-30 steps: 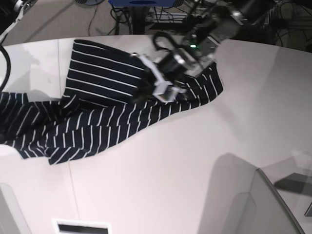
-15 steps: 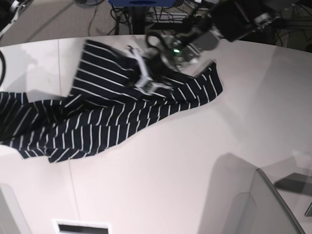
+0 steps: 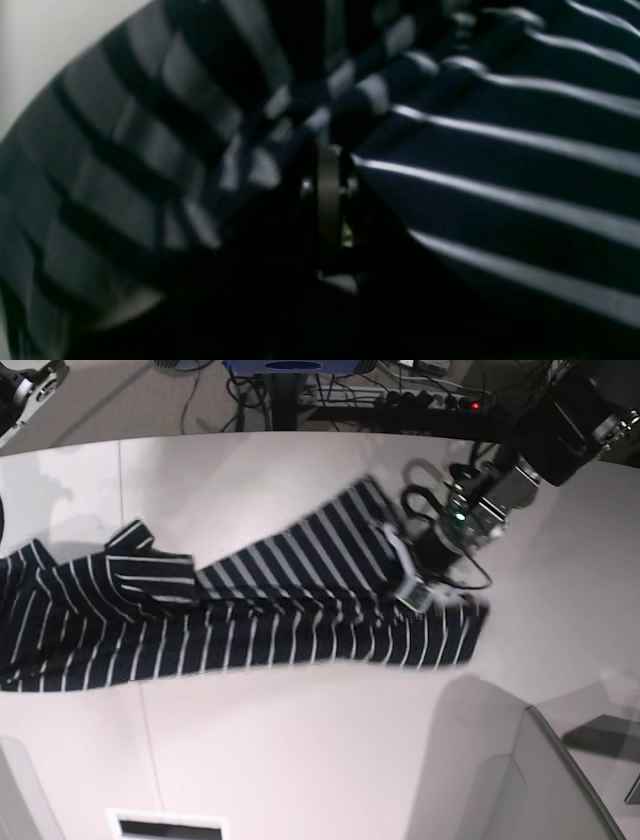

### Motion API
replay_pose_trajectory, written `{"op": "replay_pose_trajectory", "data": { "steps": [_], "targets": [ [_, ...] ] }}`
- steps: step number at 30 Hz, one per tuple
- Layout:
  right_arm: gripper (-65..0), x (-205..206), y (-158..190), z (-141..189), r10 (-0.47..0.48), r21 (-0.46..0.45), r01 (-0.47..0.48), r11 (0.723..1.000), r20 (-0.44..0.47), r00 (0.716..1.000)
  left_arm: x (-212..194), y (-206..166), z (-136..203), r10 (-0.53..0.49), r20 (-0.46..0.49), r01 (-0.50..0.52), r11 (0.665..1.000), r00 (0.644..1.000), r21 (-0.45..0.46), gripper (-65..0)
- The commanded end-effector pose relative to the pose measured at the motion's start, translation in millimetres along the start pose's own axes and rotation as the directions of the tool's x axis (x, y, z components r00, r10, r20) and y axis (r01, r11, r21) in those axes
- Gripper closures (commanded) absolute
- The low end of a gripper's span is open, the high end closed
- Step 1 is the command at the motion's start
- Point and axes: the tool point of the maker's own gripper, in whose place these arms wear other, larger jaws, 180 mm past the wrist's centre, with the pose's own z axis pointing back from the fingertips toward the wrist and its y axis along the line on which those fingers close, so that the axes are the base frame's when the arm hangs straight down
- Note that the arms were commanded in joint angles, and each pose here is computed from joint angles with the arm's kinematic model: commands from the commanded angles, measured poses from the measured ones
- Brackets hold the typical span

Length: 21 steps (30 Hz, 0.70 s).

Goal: Layout the t-shirt on the table in an organized manner, then fold the t-shirt properly

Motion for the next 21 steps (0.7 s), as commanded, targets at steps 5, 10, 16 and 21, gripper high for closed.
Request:
{"op": "replay_pose_trajectory", "data": {
  "steps": [5,10,16,21],
  "targets": [
    [-0.5,21.8,7.8,4.5,0.048,0.024,-0.05,0.998,0.065,0.997,-17.9,41.1,1.6,-0.012,-0.119,0.022,0.996,0.993,0.086,0.0],
    [-0.5,4.7,-3.0,-11.7,0.005,0.023,-0.005,1.0,0.004,1.0,12.1,24.2,-3.4,-0.011,-0.042,0.013,0.999,0.999,0.049,0.0],
    [-0.5,0.2,-6.8,-30.7,0.006,0.023,-0.007,1.0,0.009,1.0,26.7,-19.5,3.4,0.019,0.018,-0.018,0.999,1.0,-0.033,0.0],
    [-0.5,-16.0,-8.2,-54.2,0.015,0.025,-0.015,1.0,-0.017,1.0,32.2,-50.4,7.8,0.051,0.043,-0.047,0.995,0.998,-0.086,0.0]
  ]
}}
